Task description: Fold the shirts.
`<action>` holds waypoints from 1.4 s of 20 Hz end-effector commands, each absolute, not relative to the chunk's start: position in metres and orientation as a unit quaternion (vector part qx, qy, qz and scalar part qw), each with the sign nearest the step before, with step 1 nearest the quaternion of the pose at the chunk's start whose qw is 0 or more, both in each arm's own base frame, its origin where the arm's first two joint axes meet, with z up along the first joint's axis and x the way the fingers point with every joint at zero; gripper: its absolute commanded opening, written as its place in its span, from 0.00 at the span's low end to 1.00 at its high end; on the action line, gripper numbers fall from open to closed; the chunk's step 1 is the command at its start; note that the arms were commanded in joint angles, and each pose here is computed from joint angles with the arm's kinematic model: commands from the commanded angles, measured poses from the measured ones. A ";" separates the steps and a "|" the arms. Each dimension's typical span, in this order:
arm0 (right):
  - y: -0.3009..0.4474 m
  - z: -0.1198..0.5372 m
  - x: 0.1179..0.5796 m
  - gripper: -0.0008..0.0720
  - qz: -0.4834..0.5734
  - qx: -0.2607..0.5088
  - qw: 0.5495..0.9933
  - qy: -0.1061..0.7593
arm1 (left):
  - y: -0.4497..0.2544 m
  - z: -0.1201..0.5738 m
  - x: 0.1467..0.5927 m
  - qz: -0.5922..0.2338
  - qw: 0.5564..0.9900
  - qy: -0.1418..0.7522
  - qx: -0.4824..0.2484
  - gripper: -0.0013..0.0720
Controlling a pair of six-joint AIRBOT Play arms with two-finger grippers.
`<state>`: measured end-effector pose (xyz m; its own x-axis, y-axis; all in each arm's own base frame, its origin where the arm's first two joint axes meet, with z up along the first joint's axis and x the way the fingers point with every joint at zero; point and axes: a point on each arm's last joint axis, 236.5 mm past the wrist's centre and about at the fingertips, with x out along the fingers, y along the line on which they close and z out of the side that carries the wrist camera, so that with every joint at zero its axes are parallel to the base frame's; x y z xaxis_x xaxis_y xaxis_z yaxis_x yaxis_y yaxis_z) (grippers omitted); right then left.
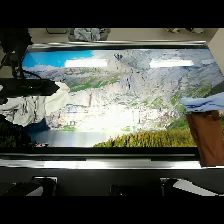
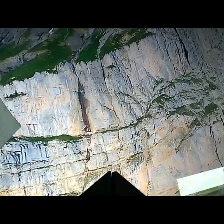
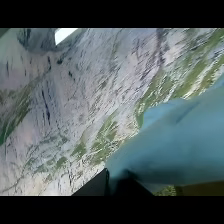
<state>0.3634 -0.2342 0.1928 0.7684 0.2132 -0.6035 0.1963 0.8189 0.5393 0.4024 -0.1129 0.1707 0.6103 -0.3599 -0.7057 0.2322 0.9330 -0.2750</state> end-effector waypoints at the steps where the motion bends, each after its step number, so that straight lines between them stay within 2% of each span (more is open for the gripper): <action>1: -0.270 0.217 0.348 0.07 -0.040 0.316 0.902 0.293 | -0.113 0.170 0.403 -0.166 0.894 0.410 -0.078 0.06; 6: -0.263 0.211 0.317 0.07 -0.028 0.332 0.882 0.333 | -0.113 0.170 0.402 -0.168 0.894 0.409 -0.073 0.06; 9: -0.247 0.166 0.254 0.07 -0.034 0.334 0.815 0.472 | -0.113 0.171 0.403 -0.168 0.895 0.407 -0.073 0.06; 10: -0.254 0.151 0.234 0.07 -0.071 0.315 0.795 0.513 | -0.113 0.171 0.403 -0.168 0.895 0.407 -0.073 0.06; 12: -0.262 0.126 0.197 0.07 -0.132 0.304 0.751 0.571 | -0.113 0.171 0.403 -0.168 0.895 0.407 -0.073 0.06; 14: -0.261 0.100 0.173 0.07 -0.149 0.312 0.710 0.613 | -0.113 0.171 0.403 -0.168 0.895 0.407 -0.073 0.06; 20: -0.260 0.029 0.134 0.07 -0.167 0.310 0.648 0.676 | -0.113 0.171 0.403 -0.168 0.895 0.407 -0.073 0.06; 23: -0.259 0.002 0.131 0.09 -0.174 0.311 0.642 0.679 | -0.113 0.171 0.403 -0.168 0.895 0.407 -0.073 0.06; 24: -0.258 -0.006 0.131 0.27 -0.174 0.312 0.643 0.677 | -0.113 0.171 0.403 -0.168 0.895 0.406 -0.073 0.06; 25: -0.257 -0.012 0.130 0.71 -0.173 0.312 0.643 0.678 | -0.113 0.171 0.403 -0.168 0.895 0.406 -0.073 0.06; 26: -0.258 -0.013 0.131 0.98 -0.166 0.302 0.649 0.678 | -0.113 0.172 0.403 -0.168 0.895 0.406 -0.073 0.06; 28: -0.274 -0.001 0.146 0.98 -0.171 0.277 0.683 0.654 | -0.113 0.176 0.405 -0.168 0.899 0.399 -0.073 0.06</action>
<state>0.1359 -0.2589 -0.0001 0.0426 0.1973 -0.9794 0.6288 0.7565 0.1797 0.4034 -0.1130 0.1724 0.6150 -0.3604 -0.7013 0.2414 0.9328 -0.2677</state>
